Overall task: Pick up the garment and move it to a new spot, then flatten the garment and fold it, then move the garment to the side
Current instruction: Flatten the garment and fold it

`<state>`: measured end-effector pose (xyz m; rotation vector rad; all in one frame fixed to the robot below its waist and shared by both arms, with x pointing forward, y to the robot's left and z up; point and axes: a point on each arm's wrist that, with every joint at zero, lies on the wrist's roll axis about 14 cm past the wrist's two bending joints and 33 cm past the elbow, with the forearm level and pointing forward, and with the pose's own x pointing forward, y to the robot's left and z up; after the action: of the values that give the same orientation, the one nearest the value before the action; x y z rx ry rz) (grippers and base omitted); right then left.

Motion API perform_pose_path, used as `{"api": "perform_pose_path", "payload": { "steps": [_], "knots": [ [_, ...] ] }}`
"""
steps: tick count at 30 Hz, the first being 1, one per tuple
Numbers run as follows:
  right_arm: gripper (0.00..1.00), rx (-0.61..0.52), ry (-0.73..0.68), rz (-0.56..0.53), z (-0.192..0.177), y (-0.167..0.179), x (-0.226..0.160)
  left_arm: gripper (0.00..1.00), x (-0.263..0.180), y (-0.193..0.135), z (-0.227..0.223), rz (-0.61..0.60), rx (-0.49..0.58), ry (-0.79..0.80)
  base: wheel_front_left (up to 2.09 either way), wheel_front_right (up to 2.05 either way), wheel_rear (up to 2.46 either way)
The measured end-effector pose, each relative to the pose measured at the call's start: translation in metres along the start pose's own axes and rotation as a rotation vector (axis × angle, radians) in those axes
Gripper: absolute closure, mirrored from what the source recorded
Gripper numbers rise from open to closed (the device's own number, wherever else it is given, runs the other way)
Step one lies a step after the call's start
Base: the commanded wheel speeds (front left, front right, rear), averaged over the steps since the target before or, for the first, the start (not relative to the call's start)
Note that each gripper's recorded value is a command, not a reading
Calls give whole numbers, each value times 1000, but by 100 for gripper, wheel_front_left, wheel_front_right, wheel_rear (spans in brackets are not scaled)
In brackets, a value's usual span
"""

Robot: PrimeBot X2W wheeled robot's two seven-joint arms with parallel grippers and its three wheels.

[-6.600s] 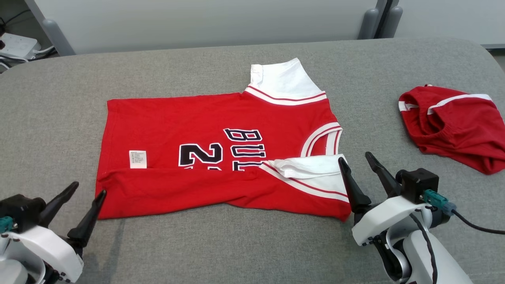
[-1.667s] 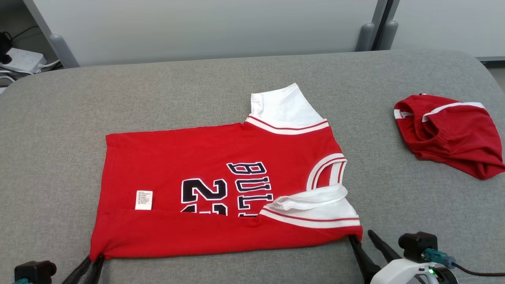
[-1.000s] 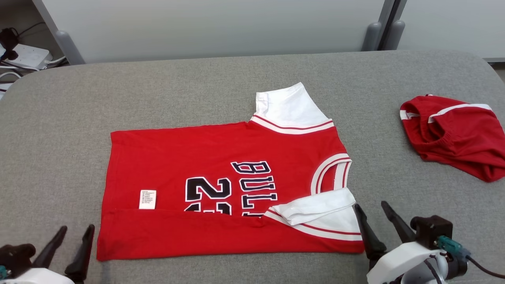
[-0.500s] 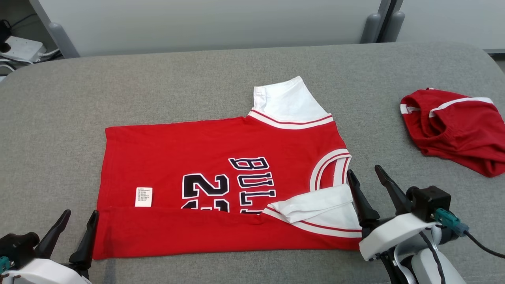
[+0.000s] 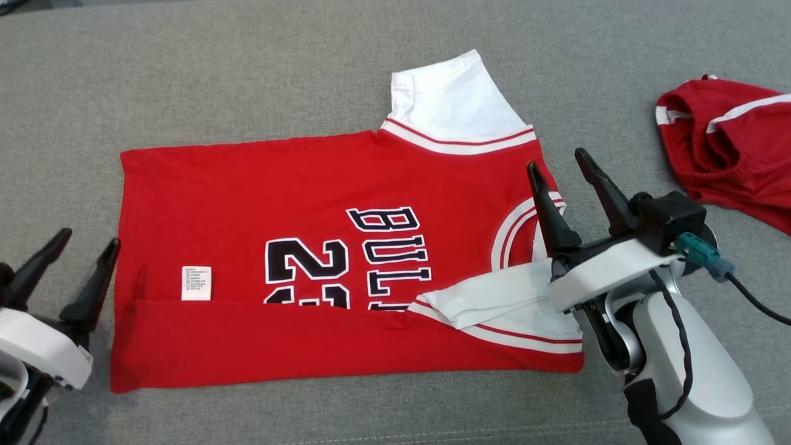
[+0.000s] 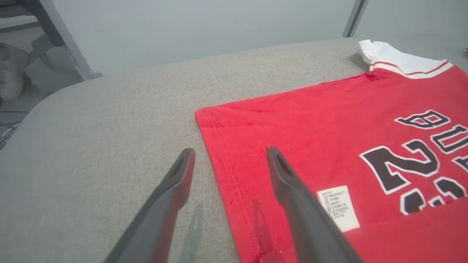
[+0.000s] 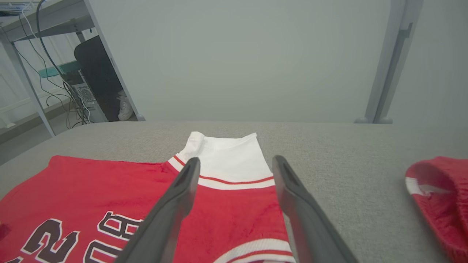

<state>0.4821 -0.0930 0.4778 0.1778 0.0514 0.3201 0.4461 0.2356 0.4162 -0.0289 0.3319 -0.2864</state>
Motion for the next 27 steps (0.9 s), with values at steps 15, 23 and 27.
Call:
{"api": "perform_pose_path", "payload": {
  "steps": [15,23,27],
  "knots": [
    [0,20,40,-15,-37,-18,8,0,79,3,2,-111,33,56,0,0,0],
    [0,26,43,-29,-44,-25,2,0,110,3,-14,-136,21,95,0,0,0],
    [0,27,41,-44,-45,-30,-3,0,120,9,-20,-116,0,102,0,0,0]
  ]
}}
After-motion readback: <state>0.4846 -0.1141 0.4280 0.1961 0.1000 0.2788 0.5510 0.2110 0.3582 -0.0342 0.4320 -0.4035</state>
